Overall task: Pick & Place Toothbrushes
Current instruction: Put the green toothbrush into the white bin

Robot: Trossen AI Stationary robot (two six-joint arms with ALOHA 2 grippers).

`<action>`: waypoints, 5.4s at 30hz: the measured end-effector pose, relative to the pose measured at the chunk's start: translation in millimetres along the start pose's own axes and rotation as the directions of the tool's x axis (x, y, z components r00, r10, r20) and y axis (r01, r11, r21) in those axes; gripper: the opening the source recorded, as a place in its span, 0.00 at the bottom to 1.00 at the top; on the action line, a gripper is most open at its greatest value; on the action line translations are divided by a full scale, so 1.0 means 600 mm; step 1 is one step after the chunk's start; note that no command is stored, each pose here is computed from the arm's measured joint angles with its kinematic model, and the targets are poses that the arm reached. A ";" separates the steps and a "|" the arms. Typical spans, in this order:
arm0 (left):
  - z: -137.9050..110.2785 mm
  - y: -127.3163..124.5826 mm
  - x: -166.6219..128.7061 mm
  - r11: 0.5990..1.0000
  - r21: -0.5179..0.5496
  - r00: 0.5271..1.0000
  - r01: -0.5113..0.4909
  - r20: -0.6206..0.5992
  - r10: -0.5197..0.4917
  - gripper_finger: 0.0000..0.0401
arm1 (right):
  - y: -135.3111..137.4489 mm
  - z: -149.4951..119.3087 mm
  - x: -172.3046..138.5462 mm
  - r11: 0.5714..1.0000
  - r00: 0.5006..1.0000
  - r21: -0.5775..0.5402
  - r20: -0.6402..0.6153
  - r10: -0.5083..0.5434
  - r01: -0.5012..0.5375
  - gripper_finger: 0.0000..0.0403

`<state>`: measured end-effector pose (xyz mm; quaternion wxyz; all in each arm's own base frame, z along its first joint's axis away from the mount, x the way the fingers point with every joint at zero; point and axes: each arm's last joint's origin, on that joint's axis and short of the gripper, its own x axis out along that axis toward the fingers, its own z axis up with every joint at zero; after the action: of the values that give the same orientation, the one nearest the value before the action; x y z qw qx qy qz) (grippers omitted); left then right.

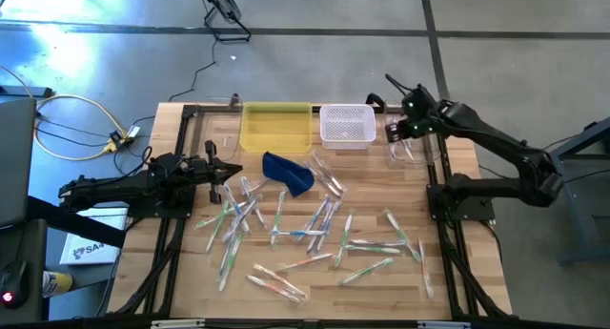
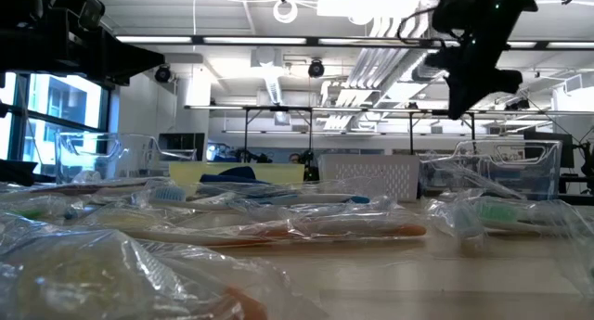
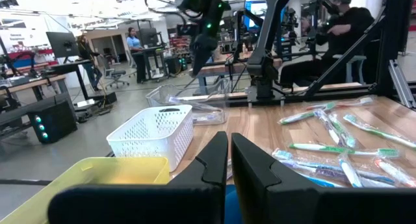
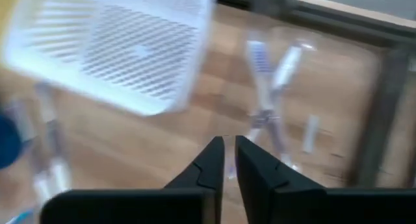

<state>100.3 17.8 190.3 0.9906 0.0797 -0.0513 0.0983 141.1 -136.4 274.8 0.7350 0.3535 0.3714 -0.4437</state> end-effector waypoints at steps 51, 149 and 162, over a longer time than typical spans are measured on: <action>-0.001 0.000 0.000 1.000 0.000 1.000 0.001 -0.003 -0.001 0.04 | 0.176 -0.221 -0.061 0.962 0.934 -0.139 -0.307 0.183 -0.234 0.01; -0.012 -0.002 0.000 1.000 0.001 0.997 0.011 -0.073 -0.011 0.04 | 0.118 -0.392 0.099 0.992 0.814 -0.111 -0.571 -0.109 0.055 0.28; -0.012 -0.002 0.000 1.000 0.001 0.997 0.012 -0.073 -0.011 0.04 | 0.116 -0.388 0.095 0.990 0.826 -0.141 -0.555 -0.100 0.025 0.04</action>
<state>100.9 17.9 183.1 0.9923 0.0770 -0.0144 0.0955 169.3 64.0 128.3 0.5998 0.4080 0.6094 -0.3200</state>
